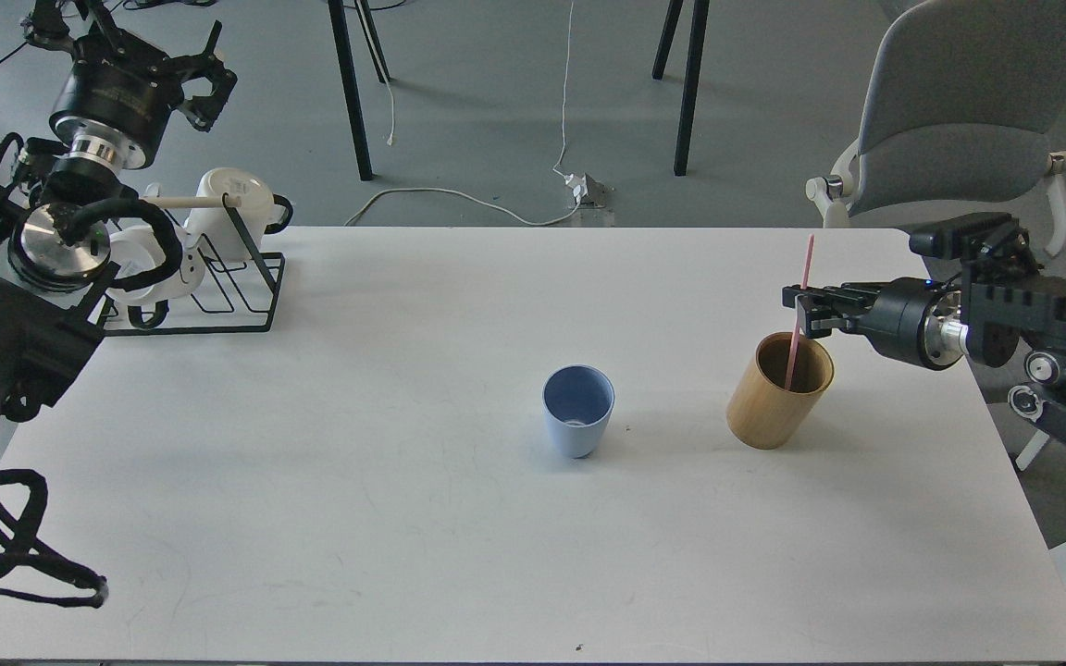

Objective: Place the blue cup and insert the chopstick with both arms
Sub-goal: 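Lift the straw out and move it over the blue cup, then lower the straw into the blue cup and release it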

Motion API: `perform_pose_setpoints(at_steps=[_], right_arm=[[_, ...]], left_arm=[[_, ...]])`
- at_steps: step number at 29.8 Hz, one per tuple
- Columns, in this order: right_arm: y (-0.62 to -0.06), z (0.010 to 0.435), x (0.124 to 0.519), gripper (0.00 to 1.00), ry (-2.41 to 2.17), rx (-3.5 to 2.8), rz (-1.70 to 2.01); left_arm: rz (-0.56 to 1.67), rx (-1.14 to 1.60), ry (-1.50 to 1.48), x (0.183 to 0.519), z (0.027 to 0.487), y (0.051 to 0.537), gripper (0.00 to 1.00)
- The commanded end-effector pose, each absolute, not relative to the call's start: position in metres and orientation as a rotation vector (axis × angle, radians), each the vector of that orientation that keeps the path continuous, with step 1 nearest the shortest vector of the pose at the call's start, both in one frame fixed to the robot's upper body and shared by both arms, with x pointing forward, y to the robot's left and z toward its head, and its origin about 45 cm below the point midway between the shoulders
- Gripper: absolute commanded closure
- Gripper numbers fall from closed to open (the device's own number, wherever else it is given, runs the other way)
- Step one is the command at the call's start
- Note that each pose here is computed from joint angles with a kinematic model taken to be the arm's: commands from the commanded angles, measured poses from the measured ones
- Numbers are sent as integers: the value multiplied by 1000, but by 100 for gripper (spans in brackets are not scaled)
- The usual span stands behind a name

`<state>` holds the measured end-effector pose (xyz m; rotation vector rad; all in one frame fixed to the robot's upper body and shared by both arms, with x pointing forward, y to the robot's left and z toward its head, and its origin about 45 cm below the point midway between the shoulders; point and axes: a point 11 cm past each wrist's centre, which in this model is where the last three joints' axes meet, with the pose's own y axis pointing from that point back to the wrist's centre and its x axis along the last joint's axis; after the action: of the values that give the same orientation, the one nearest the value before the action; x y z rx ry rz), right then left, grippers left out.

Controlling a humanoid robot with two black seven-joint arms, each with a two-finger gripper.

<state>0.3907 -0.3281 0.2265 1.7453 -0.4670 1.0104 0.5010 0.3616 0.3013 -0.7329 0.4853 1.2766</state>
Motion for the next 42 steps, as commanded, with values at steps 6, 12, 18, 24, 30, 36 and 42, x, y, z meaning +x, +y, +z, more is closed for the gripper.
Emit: perform_pose_setpoints(at_steps=[6, 12, 18, 24, 30, 36, 42], right_arm=[[-327, 327, 397, 99, -521, 1684, 1199], [-295, 393, 418, 99, -714, 1793, 1176], [-216, 355, 419, 99, -629, 1993, 1147], [-158, 298, 407, 99, -552, 2123, 1062], [-138, 259, 398, 99, -459, 2104, 1058], [-130, 242, 395, 99, -438, 2117, 1027], [-129, 228, 395, 99, -418, 2085, 1035]], left_arm=[[1283, -709, 477, 500, 301, 365, 1], [1281, -708, 475, 500, 301, 364, 1], [1279, -710, 478, 500, 301, 363, 1], [1286, -707, 474, 499, 300, 367, 1], [1288, -706, 471, 499, 301, 368, 1], [1285, -727, 471, 500, 305, 369, 1], [1286, -727, 463, 499, 308, 372, 1]])
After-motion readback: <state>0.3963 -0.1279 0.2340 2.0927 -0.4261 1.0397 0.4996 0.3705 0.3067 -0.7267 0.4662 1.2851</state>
